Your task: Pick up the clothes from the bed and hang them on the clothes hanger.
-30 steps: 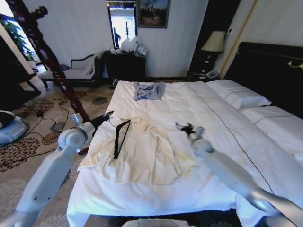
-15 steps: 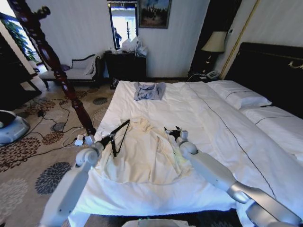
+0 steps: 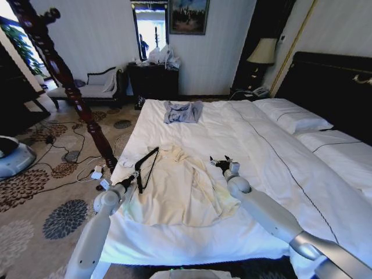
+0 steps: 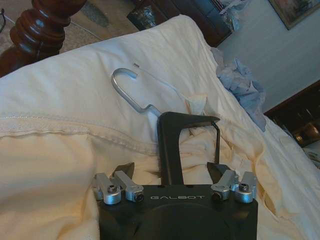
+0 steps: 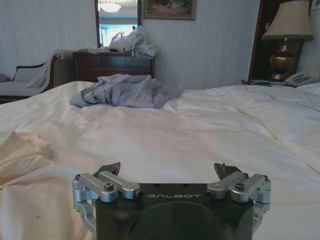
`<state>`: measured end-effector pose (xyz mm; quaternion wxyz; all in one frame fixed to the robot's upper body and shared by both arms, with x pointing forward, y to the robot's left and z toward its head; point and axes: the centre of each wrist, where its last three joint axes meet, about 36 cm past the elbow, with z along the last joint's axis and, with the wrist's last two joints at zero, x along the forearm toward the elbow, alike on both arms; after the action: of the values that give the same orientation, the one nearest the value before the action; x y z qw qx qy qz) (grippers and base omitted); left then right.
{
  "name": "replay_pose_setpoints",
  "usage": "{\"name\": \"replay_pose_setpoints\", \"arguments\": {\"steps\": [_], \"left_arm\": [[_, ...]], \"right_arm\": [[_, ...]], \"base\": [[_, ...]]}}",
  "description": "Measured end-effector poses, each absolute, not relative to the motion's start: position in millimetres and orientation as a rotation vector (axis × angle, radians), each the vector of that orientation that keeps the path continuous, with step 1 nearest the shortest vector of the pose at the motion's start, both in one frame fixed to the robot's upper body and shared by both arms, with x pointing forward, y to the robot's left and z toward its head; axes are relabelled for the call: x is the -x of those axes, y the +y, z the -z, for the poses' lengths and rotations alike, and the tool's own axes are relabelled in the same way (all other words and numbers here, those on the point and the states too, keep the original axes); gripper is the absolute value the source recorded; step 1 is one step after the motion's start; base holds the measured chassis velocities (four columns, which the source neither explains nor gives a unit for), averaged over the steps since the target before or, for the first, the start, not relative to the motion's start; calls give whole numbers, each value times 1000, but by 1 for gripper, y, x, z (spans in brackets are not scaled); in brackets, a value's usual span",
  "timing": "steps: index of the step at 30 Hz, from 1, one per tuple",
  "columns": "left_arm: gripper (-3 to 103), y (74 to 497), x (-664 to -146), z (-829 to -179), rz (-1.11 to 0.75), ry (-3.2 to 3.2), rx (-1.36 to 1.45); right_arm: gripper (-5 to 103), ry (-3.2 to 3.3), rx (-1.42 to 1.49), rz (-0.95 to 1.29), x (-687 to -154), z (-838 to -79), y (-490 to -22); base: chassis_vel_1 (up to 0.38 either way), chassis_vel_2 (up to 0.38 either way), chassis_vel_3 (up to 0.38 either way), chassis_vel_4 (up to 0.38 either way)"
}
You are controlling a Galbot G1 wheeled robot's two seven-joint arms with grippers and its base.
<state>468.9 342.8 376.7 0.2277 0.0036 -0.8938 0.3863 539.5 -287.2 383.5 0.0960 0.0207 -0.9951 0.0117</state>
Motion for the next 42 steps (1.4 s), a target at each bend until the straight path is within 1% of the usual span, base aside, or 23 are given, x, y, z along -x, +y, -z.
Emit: {"name": "replay_pose_setpoints", "arguments": {"steps": [1, 3, 4, 5, 6, 7, 8, 11, 12, 13, 15, 18, 19, 20, 21, 22, 23, 33, 35, 36, 37, 38, 42], "left_arm": [[86, 344, -470, -375, -1070, -2462, -5], [80, 341, -475, -374, -1089, -2459, 8], [80, 341, -475, -374, -1089, -2459, 8], [76, 338, -478, -374, -1103, -2455, 19], [76, 334, -481, -373, -1119, -2450, 32], [70, 328, -484, -372, -1139, -2443, 47], [59, 322, -486, -371, -1150, -2439, 58], [59, 315, -488, -368, -1152, -2433, 66], [48, 312, -490, -366, -1149, -2431, 67], [42, 310, -491, -364, -1147, -2430, 69], [42, 309, -492, -364, -1146, -2430, 70], [26, 308, -496, -363, -1149, -2431, 86], [26, 308, -496, -363, -1149, -2431, 86], [21, 308, -497, -363, -1146, -2428, 90], [21, 308, -499, -363, -1146, -2425, 99], [16, 307, -502, -361, -1146, -2419, 106], [13, 306, -504, -359, -1143, -2415, 107], [14, 295, -518, -349, -1136, -2407, 111], [19, 291, -524, -351, -1135, -2413, 119], [19, 291, -524, -351, -1135, -2413, 119], [23, 289, -526, -352, -1133, -2416, 123], [24, 287, -529, -354, -1131, -2421, 131], [25, 283, -535, -360, -1125, -2432, 149]], "right_arm": [[100, -2948, -58, -35, -540, -383, -287], [100, -2945, -50, -41, -540, -382, -289], [100, -2945, -50, -41, -540, -382, -289], [100, -2944, -48, -46, -540, -381, -289], [100, -2942, -47, -49, -540, -380, -290], [100, -2943, -46, -51, -541, -381, -290], [100, -2946, -45, -50, -542, -382, -290], [100, -2949, -43, -48, -544, -383, -290], [100, -2949, -42, -47, -545, -383, -290], [100, -2949, -41, -46, -545, -383, -290], [100, -2949, -41, -46, -545, -383, -290], [100, -2948, -40, -48, -545, -382, -292], [100, -2948, -40, -48, -545, -382, -292], [100, -2947, -40, -49, -545, -382, -293], [100, -2946, -38, -50, -546, -381, -293], [100, -2944, -36, -51, -546, -380, -294], [100, -2943, -35, -51, -546, -380, -294], [100, -2935, -39, -56, -545, -376, -293], [100, -2935, -39, -56, -545, -376, -293], [100, -2935, -39, -56, -545, -376, -293], [100, -2934, -39, -57, -545, -376, -293], [100, -2934, -38, -57, -545, -376, -293], [100, -2935, -38, -56, -545, -376, -293]], "base": [[0, 0, 0, 0], [0, 0, 0, 0], [0, 0, 0, 0], [0, 0, 0, 0], [0, 0, 0, 0], [0, 0, 0, 0], [0, 0, 0, 0], [0, 0, 0, 0], [0, 0, 0, 0], [0, 0, 0, 0], [0, 0, 0, 0], [0, 0, 0, 0], [0, 0, 0, 0], [0, 0, 0, 0], [0, 0, 0, 0], [0, 0, 0, 0], [0, 0, 0, 0], [0, 0, 0, 0], [0, 0, 0, 0], [0, 0, 0, 0], [0, 0, 0, 0], [0, 0, 0, 0], [0, 0, 0, 0]]}}
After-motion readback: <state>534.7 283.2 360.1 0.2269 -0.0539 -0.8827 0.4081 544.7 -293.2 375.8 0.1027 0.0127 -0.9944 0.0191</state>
